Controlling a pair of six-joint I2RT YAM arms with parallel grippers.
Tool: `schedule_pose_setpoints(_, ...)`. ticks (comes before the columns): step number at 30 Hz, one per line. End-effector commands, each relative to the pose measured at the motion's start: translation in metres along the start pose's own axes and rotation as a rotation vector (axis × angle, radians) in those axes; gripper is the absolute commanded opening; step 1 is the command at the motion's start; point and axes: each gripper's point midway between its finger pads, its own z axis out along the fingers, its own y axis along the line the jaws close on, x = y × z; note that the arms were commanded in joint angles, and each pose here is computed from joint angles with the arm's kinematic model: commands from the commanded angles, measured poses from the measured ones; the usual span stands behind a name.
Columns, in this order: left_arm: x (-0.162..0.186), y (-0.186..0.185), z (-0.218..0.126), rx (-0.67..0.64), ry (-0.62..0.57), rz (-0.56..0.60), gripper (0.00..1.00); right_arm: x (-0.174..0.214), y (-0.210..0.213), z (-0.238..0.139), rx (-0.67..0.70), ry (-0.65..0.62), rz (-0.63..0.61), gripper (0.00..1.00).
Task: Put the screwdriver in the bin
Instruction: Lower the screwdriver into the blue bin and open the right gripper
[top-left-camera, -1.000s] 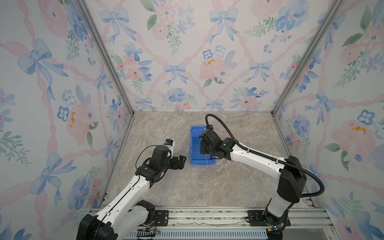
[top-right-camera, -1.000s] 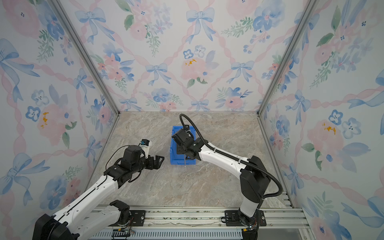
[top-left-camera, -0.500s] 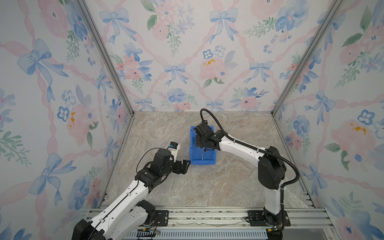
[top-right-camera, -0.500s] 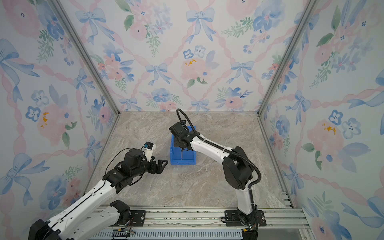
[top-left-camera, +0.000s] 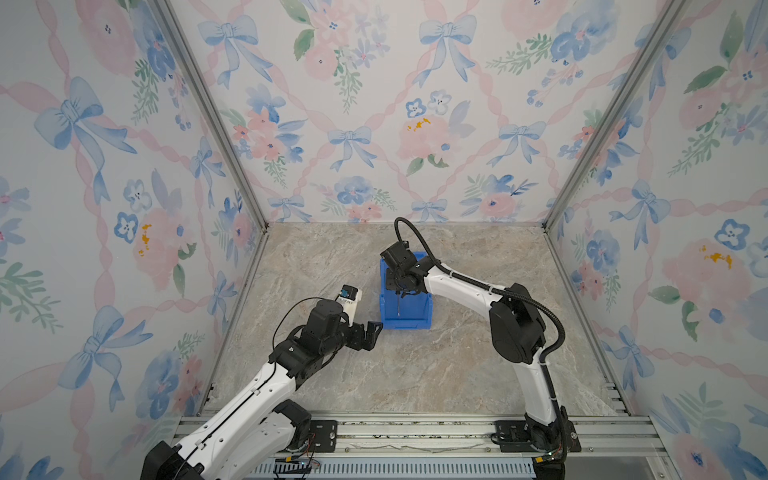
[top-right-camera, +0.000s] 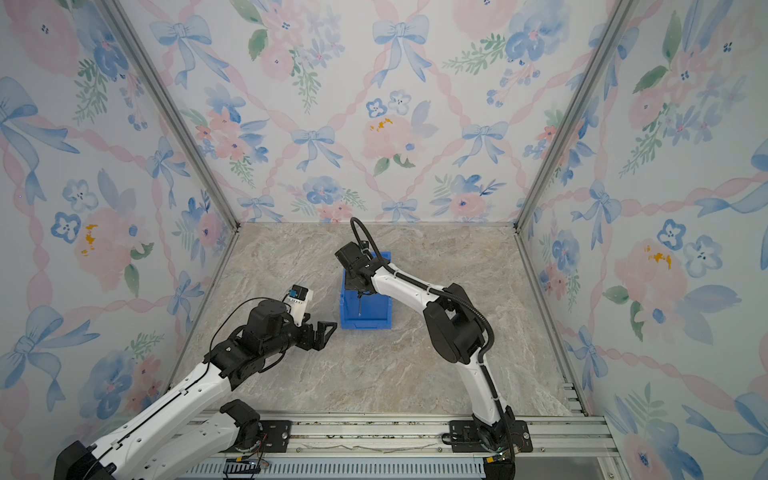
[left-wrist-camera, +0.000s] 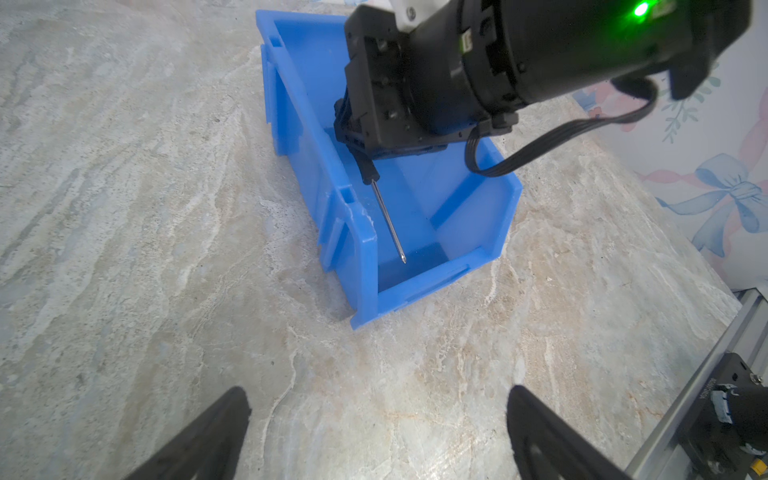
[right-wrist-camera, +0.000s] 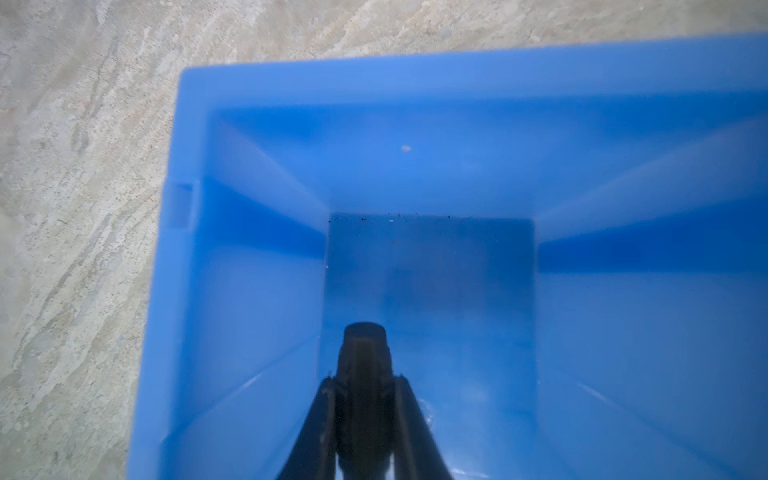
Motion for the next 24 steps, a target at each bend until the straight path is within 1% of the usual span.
schedule_pose_setpoints(1,-0.001,-0.001,-0.002,-0.002,-0.018,0.029,0.98,-0.002,-0.006,0.009,0.014,0.017,0.037,0.02)
schedule_pose_setpoints(11,0.000,-0.001,0.001,-0.002,-0.010,0.032,0.98,0.007,-0.013,0.031,0.034,0.047,0.044,0.05)
schedule_pose_setpoints(24,0.000,-0.002,0.000,-0.006,-0.014,0.035,0.98,0.021,-0.020,0.048,0.057,0.086,0.032,0.09)
